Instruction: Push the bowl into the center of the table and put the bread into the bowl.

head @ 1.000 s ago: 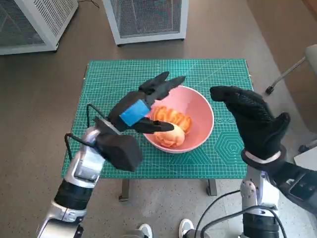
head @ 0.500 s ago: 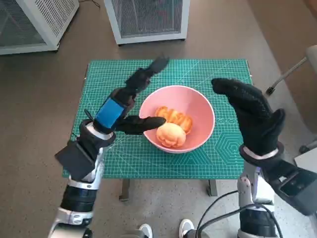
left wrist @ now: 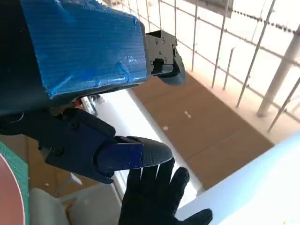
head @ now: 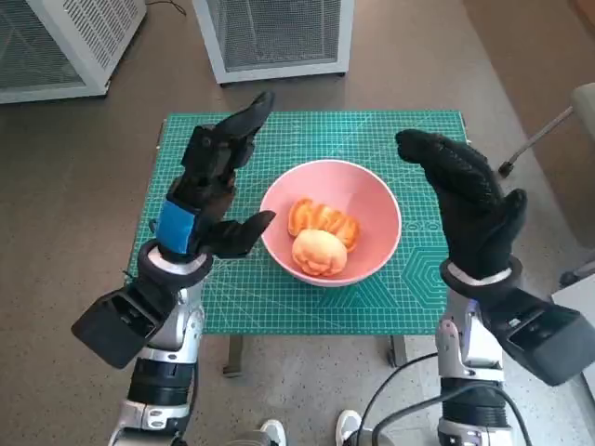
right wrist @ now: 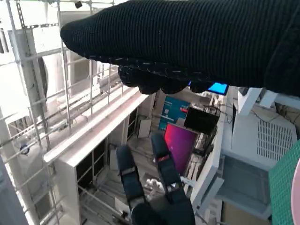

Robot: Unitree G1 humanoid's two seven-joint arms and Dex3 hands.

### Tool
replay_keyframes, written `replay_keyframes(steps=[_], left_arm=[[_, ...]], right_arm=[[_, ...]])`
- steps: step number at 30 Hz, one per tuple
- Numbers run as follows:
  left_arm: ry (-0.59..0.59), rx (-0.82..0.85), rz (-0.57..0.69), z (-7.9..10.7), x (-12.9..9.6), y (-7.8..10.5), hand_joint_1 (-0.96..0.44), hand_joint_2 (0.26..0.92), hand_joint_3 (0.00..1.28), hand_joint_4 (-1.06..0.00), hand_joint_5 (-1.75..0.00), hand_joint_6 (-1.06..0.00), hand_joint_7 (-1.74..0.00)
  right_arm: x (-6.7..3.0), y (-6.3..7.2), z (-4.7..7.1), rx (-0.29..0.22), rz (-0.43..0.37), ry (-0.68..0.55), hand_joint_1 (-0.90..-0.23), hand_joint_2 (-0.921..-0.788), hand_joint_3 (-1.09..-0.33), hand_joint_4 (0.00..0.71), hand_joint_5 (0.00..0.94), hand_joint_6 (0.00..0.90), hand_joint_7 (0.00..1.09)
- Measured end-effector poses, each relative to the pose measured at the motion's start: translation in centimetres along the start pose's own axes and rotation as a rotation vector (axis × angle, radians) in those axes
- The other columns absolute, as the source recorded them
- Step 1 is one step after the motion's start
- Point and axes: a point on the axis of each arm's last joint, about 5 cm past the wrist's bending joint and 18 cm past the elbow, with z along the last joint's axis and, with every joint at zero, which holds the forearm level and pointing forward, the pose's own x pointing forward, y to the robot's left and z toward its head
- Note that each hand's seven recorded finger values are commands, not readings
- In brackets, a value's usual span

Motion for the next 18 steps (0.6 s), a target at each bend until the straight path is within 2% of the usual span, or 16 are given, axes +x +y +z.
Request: replay_keyframes(steps=[7,11,18], left_arm=[[-0.006,-0.013,0.043,-0.3,-0.6,0.8,-0.63,0.919,0.5,0.0,-0.28,0.0,-0.61],[-0.011,-0.031,0.063,-0.3,-0.8,1.1,-0.61,0.888,0.56,0.0,-0.25,0.0,-0.58],[-0.023,-0.042,0.075,-0.3,-0.9,1.5,-0.64,0.872,0.62,0.0,-0.27,0.0,-0.52]], right_arm=[[0.11,0.5,-0.2,0.004,-0.012,0.009,-0.393,-0.92,-0.442,0.315,0.0,0.049,0.77],[0.13,0.7,-0.4,-0.002,-0.006,0.019,-0.391,-0.916,-0.446,0.312,0.0,0.042,0.77],[0.19,0.8,-0.6,-0.018,-0.008,0.026,-0.405,-0.916,-0.442,0.31,0.0,0.027,0.78]])
